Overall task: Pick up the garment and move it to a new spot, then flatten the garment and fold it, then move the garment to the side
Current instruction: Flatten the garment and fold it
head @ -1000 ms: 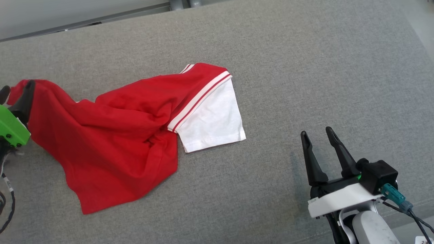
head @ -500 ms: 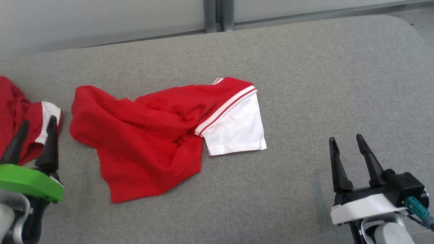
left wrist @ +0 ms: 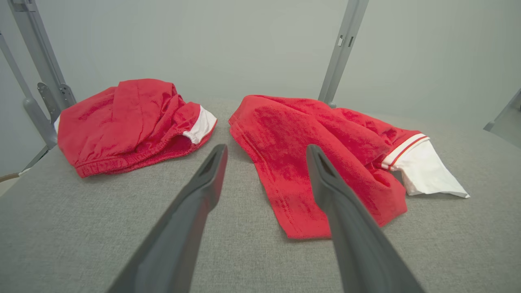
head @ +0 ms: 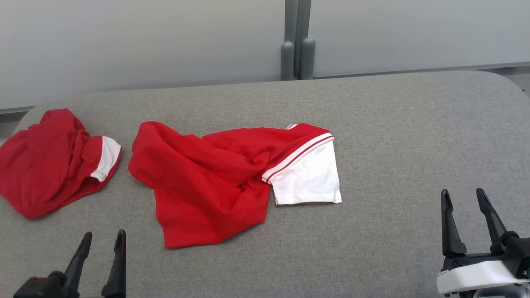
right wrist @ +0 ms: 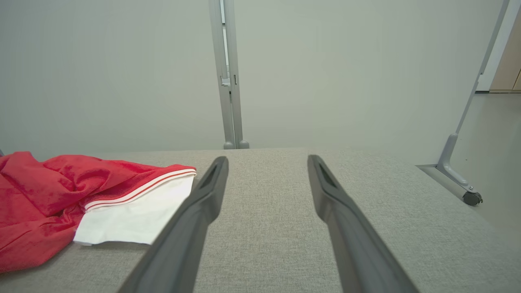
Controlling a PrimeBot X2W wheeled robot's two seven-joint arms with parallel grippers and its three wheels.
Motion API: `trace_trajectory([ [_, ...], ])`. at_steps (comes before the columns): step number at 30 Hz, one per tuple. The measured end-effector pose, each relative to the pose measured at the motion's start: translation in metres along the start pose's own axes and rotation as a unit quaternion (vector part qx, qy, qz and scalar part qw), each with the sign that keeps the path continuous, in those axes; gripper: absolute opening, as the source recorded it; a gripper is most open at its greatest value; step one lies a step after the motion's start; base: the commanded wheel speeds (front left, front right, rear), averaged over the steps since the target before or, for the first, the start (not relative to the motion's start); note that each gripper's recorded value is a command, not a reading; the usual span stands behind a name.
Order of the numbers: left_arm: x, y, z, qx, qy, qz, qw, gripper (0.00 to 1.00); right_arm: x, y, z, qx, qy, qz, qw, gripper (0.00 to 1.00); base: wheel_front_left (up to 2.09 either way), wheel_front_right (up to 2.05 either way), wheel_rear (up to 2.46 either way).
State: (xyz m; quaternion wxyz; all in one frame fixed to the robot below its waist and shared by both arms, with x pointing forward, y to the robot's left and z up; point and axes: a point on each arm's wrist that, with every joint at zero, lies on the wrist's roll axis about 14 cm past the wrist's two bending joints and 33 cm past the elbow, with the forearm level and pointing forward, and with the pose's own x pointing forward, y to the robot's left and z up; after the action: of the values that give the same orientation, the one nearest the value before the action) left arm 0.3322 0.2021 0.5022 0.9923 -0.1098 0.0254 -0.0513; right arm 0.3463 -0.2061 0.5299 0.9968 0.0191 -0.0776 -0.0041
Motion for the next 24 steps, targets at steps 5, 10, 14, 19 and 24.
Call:
trace_trajectory([
  [5, -0.026, 0.009, -0.018, 0.006, 0.019, 0.014, 1.0, 1.0, -0.001, -0.008, 0.015, -0.015, -0.022, -0.009, 1.0, 1.0, 0.0, 0.0, 0.0],
  [10, -0.032, 0.007, -0.022, 0.018, 0.019, -0.01, 1.0, 1.0, -0.002, -0.011, 0.018, -0.019, -0.027, -0.012, 0.999, 1.0, 0.0, 0.0, 0.0],
  [14, -0.031, 0.011, -0.019, 0.028, 0.011, -0.015, 0.999, 1.0, -0.003, -0.009, 0.017, -0.018, -0.025, -0.011, 0.999, 1.0, 0.0, 0.0, 0.0],
  [19, -0.035, 0.017, -0.026, 0.036, 0.019, -0.014, 0.999, 1.0, -0.005, -0.009, 0.014, -0.017, -0.021, -0.011, 1.0, 1.0, 0.0, 0.0, 0.0],
  [24, -0.036, 0.018, -0.03, 0.03, 0.02, -0.007, 0.999, 1.0, -0.008, -0.007, 0.008, -0.015, -0.011, -0.008, 1.0, 1.0, 0.0, 0.0, 0.0],
])
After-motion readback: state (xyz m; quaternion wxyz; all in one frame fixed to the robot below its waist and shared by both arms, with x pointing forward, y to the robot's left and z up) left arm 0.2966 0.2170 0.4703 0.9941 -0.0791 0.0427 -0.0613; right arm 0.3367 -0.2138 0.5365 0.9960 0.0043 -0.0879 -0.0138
